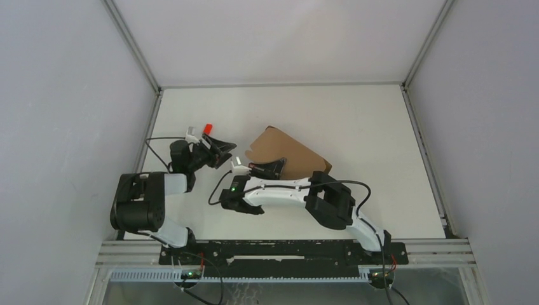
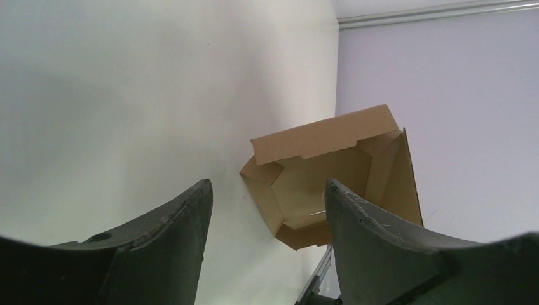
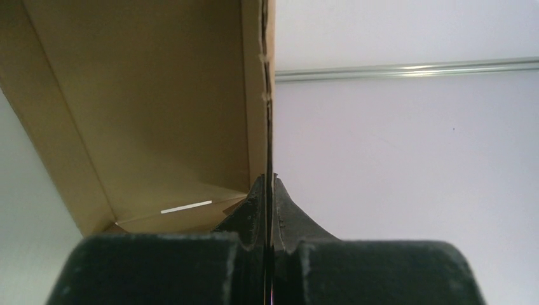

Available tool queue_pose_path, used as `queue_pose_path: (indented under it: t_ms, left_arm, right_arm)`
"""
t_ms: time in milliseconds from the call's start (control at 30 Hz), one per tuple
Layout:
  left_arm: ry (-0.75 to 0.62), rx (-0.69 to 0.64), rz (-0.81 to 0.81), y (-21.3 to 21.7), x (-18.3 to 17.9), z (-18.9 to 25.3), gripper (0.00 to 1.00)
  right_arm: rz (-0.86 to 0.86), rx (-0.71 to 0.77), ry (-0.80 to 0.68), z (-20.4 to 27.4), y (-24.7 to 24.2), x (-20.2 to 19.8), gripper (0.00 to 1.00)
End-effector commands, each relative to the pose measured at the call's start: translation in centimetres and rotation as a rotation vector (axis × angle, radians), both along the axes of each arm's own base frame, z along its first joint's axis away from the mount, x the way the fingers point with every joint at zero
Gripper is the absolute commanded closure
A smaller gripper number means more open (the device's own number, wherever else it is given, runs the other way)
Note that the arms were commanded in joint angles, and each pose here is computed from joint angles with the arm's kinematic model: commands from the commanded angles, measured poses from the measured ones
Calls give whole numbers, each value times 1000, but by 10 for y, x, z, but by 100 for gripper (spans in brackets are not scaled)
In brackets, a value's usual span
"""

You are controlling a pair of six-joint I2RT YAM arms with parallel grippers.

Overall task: Fold the paper box
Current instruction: Fold the paper box at the center of the board.

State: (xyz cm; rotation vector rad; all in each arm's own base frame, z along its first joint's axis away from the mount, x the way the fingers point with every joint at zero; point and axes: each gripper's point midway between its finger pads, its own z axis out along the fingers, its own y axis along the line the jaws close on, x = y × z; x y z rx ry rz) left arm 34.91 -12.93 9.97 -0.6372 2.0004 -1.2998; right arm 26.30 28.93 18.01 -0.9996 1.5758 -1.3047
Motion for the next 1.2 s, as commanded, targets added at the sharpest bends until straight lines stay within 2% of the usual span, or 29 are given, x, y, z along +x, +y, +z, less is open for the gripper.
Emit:
queue_pose_path:
  t_ms: [0, 467, 1167]
  left_arm:
    - [-148, 11, -71, -17, 12, 36, 29]
    - [-106, 62, -89, -33, 33, 13, 29]
    - [-102, 89, -87, -31, 27, 9, 30]
  right_arm:
    - [40, 71, -42, 27, 5, -9, 100]
    - [91, 26, -16, 14, 20, -26, 100]
    - [108, 29, 3, -8, 37, -38, 100]
